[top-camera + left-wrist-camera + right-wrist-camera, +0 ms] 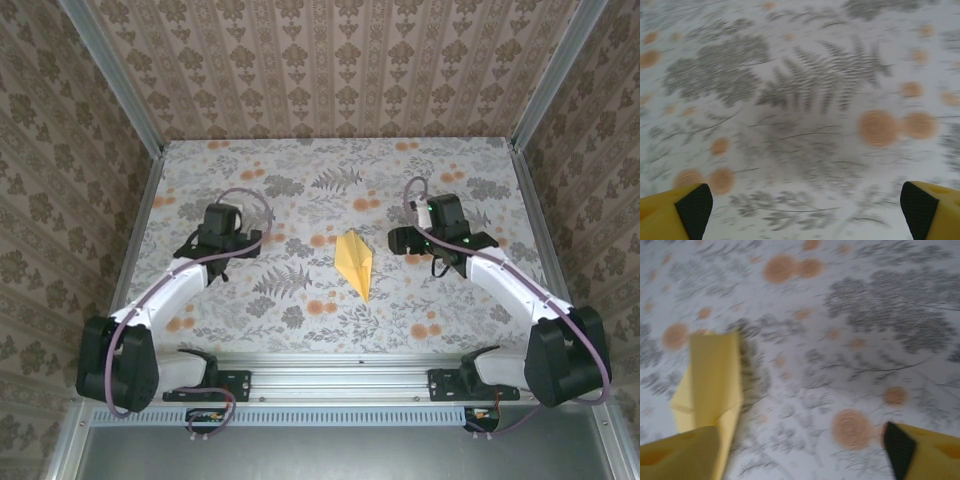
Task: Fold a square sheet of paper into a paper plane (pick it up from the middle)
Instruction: Reset both arms
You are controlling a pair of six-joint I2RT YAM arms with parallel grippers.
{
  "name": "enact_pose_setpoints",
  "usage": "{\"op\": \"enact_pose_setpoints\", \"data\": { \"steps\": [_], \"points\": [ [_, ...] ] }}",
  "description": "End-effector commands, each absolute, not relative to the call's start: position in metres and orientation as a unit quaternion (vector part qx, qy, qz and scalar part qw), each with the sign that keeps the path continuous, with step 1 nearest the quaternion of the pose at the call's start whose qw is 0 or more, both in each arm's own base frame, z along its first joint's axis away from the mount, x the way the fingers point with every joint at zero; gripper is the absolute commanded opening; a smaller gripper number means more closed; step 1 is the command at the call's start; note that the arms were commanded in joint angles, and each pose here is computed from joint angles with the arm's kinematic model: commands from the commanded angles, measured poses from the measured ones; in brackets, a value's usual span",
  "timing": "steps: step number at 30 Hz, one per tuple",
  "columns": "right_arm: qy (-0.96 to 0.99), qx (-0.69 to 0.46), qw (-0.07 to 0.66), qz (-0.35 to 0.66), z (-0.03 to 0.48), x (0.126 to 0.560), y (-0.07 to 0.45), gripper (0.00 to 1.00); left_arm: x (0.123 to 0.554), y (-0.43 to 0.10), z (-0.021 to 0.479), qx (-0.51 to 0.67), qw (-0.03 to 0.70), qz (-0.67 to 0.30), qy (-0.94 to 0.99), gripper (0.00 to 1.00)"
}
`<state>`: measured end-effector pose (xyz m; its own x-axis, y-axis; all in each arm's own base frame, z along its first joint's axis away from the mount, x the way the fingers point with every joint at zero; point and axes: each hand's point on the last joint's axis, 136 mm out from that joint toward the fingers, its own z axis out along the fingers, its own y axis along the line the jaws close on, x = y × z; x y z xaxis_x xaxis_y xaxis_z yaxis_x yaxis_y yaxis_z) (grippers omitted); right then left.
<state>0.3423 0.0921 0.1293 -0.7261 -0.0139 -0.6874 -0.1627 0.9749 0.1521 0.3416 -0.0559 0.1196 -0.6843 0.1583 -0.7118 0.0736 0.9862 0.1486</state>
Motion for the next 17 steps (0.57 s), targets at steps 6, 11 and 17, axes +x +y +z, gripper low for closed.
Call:
{"op": "enact_pose_setpoints", "data": {
  "steps": [6,11,17],
  "points": [
    [0.872,0.041,0.487,-0.009,0.134,0.374,0.01,1.0,0.374,-0.006,0.11,0.021,0.453,0.097,0.886,1.0],
    [0.847,0.059,0.528,-0.015,0.12,0.385,-0.009,1.0,0.393,-0.006,0.099,0.029,0.463,0.082,0.882,1.0],
    [0.831,0.06,0.553,0.006,0.124,0.397,-0.015,1.0,0.402,-0.002,0.101,0.028,0.479,0.054,0.876,1.0]
  ]
}}
